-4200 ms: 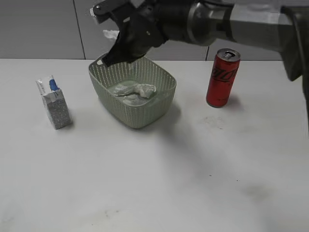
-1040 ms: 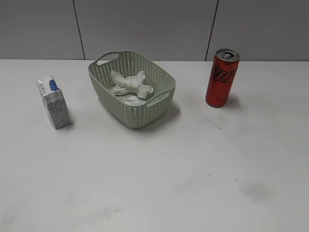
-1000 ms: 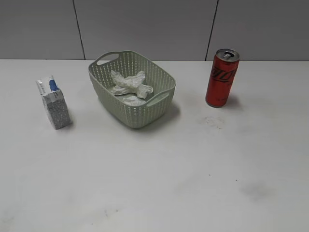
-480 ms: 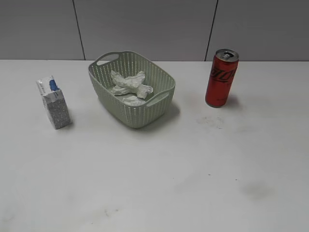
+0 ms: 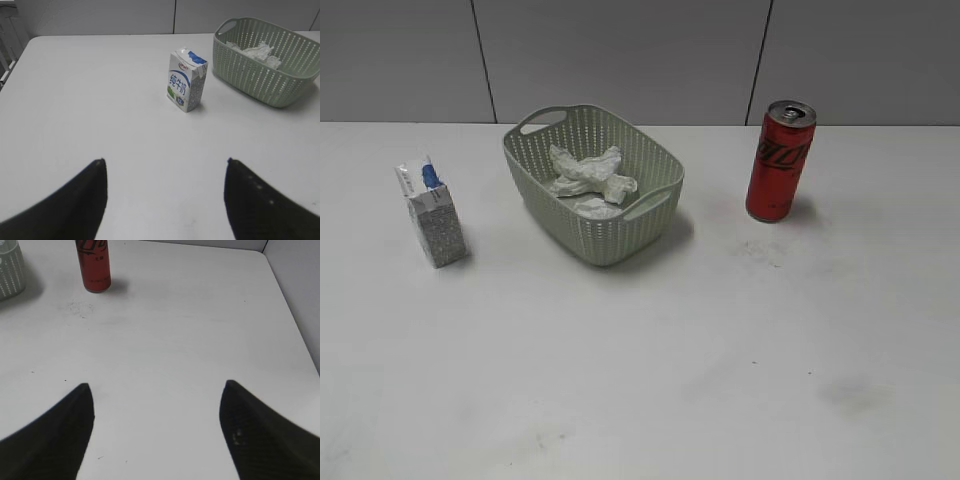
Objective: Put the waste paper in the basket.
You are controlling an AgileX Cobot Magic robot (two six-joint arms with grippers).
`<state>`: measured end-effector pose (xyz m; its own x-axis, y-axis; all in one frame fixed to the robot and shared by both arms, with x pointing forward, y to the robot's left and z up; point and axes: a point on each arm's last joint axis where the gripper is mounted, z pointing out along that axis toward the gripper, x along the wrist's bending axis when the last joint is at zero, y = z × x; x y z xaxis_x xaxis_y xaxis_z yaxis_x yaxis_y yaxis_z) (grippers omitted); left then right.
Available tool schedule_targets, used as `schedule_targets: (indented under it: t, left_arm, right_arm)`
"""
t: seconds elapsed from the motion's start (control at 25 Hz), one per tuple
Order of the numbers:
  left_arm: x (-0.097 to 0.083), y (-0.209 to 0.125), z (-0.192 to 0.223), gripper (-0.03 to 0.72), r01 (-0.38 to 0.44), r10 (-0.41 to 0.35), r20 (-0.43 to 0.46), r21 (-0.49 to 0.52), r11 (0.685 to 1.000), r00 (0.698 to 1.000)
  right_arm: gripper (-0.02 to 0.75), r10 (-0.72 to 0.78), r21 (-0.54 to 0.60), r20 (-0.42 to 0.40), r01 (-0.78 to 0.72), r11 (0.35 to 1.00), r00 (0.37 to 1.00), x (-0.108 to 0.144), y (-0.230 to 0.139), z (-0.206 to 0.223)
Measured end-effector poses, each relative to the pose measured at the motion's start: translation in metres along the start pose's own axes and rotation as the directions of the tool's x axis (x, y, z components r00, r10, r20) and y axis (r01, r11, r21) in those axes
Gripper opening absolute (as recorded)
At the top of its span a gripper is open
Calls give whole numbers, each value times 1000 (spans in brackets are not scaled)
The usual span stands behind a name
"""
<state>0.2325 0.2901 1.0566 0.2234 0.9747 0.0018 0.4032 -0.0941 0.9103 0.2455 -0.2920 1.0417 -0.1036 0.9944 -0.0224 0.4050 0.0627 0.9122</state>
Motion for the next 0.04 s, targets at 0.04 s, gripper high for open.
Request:
schedule_targets:
  t: [0.04]
  left_arm:
    - [0, 0, 0, 532, 0, 0, 0, 0, 1000, 1000]
  right_arm:
    - [591, 0, 0, 0, 0, 1000, 1000, 0, 0, 0]
